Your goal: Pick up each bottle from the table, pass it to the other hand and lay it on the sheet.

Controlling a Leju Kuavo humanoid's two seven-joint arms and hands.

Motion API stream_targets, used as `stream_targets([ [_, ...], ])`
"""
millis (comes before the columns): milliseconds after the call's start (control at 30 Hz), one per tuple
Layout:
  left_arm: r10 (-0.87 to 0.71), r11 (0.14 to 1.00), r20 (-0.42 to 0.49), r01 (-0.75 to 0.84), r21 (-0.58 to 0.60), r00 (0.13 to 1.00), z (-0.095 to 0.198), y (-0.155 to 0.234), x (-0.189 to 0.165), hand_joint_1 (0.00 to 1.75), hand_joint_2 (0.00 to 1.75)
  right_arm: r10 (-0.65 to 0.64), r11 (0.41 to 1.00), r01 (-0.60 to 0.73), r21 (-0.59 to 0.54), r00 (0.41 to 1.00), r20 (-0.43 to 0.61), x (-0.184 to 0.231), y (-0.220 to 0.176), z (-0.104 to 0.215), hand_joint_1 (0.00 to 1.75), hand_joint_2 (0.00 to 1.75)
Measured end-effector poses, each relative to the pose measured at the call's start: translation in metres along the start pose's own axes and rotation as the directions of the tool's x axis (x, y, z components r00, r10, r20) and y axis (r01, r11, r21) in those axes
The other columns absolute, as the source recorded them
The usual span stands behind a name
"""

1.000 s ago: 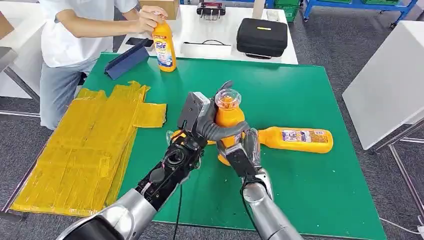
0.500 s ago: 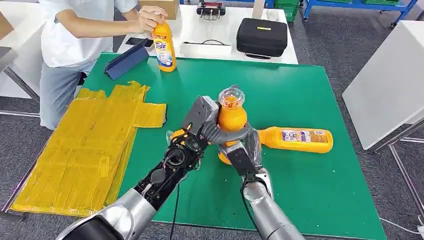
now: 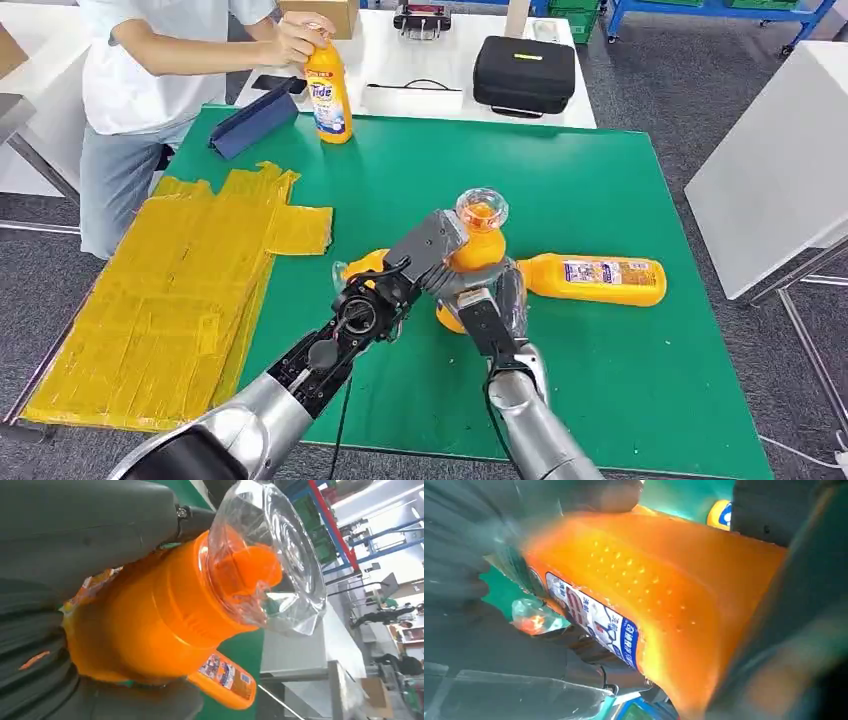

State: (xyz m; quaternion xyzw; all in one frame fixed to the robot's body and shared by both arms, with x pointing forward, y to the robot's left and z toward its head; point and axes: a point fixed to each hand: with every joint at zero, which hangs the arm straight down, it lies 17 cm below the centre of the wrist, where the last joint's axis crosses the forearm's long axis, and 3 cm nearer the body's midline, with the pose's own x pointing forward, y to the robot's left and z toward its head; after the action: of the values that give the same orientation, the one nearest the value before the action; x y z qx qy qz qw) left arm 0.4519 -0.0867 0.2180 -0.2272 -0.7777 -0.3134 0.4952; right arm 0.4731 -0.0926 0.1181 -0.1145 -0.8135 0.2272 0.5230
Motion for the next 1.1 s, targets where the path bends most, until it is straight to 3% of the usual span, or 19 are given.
stream_targets([
  [1100, -0.004, 1.0, 0.004, 0.004, 0.001, 1.0, -0.0009, -0.0009, 0.0011, 1.75, 1.75, 0.013, 1.0, -0.014, -0.021, 1.0, -0.004, 0.0017, -0.0075, 0.0042, 1.75, 1.75],
])
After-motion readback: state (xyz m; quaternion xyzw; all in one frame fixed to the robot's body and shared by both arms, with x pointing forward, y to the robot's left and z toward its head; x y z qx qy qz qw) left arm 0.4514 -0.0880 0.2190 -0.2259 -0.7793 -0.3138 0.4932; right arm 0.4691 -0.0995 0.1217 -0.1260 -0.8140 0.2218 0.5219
